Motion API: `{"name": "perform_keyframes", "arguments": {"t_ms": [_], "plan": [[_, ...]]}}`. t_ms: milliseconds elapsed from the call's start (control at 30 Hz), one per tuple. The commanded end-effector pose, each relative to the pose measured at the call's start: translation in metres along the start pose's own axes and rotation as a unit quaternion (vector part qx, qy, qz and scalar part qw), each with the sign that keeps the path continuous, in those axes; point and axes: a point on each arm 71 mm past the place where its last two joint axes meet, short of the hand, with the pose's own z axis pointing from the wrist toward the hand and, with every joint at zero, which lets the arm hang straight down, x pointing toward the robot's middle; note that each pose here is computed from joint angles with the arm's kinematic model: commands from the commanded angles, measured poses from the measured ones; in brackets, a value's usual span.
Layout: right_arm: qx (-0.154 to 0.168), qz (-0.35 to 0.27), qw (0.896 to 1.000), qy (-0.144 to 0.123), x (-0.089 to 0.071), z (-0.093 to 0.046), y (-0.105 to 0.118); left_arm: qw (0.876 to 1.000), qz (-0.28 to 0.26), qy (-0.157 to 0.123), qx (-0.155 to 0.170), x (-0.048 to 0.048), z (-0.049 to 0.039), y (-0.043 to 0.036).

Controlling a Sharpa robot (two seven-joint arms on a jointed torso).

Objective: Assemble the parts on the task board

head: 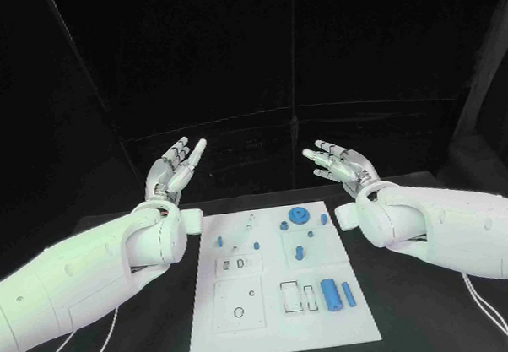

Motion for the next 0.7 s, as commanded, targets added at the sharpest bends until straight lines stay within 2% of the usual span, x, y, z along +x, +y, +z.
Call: {"name": "perform_keyframes", "arguments": {"t_ms": [33,233,267,467,700], "plan": [[0.009,-0.014,0.996,0.087,0.008,0.004,0.0,0.999,-0.018,0.031,0.02,0.0044,0.0008,-0.0036],[0.012,-0.021,0.995,0.1,0.006,0.008,0.001,0.999,-0.018,0.031,0.02,0.0044,0.0008,-0.0036],[-0.041,-0.125,0.986,0.098,0.0,0.006,0.008,0.999,-0.023,0.038,0.018,-0.0025,-0.0004,-0.0044],[-0.069,-0.206,0.969,0.117,-0.002,0.011,0.018,0.998,-0.029,0.049,0.017,-0.0052,-0.0027,-0.0059],[-0.09,-0.317,0.933,0.146,0.001,0.017,0.032,0.996,-0.031,0.085,0.013,-0.0037,-0.0106,-0.0101]]}}
